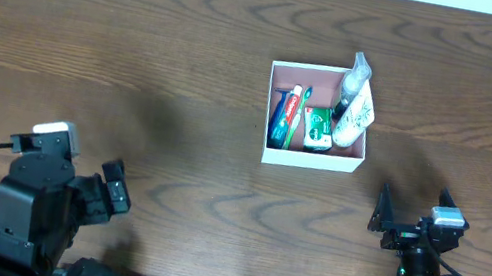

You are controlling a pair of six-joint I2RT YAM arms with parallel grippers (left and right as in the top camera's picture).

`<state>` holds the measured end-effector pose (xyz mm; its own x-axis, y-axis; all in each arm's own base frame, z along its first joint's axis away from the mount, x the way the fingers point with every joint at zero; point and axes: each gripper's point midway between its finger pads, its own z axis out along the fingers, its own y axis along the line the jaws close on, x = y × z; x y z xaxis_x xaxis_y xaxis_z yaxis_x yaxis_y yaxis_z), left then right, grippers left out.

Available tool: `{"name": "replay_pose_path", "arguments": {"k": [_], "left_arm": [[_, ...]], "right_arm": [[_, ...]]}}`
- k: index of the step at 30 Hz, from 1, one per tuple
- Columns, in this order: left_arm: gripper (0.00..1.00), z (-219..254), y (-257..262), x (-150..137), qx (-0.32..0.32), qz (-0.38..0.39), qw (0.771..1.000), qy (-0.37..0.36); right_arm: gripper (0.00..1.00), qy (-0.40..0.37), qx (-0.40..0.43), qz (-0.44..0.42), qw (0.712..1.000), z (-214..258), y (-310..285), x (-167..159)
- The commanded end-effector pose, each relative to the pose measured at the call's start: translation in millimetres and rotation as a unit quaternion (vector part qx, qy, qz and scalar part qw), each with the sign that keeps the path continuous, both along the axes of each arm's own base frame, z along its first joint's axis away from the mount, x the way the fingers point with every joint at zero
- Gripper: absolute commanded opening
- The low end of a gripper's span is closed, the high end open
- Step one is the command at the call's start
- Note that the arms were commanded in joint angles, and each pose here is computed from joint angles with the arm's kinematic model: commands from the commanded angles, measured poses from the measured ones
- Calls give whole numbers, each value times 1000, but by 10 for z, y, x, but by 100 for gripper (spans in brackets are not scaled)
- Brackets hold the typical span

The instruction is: Pack container

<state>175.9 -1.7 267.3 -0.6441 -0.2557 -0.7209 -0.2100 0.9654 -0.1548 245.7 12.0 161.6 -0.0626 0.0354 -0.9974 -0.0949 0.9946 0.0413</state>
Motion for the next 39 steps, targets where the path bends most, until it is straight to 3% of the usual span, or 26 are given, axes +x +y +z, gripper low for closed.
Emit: {"name": "replay_pose_path", "arguments": {"k": [1, 3, 10, 16, 20, 23, 39], "left_arm": [[98, -75, -175, 73, 21, -90, 995, -23], [98, -124, -226, 162, 31, -117, 991, -52], [98, -546, -214, 458, 19, -102, 984, -148], [98, -832, -209, 562, 17, -104, 974, -203], [98, -922, -417, 543, 57, -197, 949, -239], [98, -958, -490, 516, 76, -235, 936, -250], [98, -983, -360, 508, 87, -205, 938, -266]], "right_arm": [[99, -1, -9, 1, 1000, -10, 10, -2], [99, -1, -9, 1, 1000, -12, 10, -2], [99, 0, -10, 1, 1000, -14, 10, -1], [99, 0, -9, 1, 1000, -14, 10, -1], [99, 0, -9, 1, 1000, -14, 10, -1], [99, 0, -10, 1, 1000, -14, 10, -1], [99, 0, -9, 1, 1000, -14, 10, -1]]}}
